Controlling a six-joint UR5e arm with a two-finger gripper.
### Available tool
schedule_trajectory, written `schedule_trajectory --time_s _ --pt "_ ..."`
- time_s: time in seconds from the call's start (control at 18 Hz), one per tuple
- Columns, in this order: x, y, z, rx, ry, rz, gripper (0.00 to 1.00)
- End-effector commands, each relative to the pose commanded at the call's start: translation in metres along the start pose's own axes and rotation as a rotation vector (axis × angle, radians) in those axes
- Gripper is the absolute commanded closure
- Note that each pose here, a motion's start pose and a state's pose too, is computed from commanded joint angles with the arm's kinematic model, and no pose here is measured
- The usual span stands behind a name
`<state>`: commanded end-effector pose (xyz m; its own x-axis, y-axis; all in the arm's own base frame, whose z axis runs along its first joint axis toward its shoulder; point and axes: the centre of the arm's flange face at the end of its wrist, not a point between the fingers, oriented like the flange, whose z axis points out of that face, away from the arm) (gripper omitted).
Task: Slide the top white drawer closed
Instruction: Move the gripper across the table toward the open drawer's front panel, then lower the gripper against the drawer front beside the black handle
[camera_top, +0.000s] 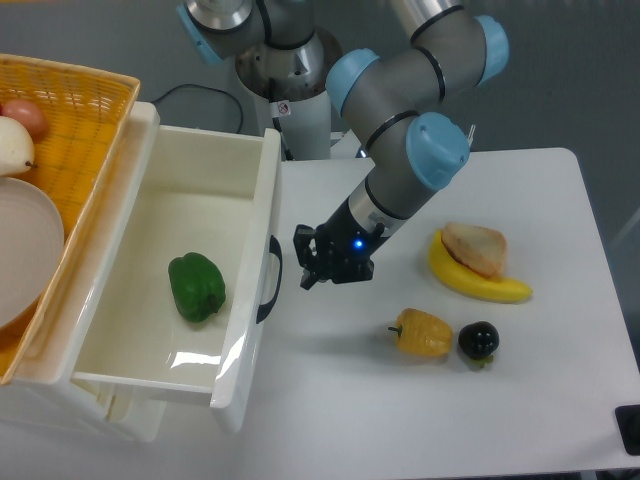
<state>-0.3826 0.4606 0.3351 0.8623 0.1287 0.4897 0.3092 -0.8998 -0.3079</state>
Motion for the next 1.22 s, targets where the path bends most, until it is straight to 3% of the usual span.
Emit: schedule_trajectory --time_s 1.22 --pt "0.032 -0.001 -0.005 0.029 0.050 0.005 0.97"
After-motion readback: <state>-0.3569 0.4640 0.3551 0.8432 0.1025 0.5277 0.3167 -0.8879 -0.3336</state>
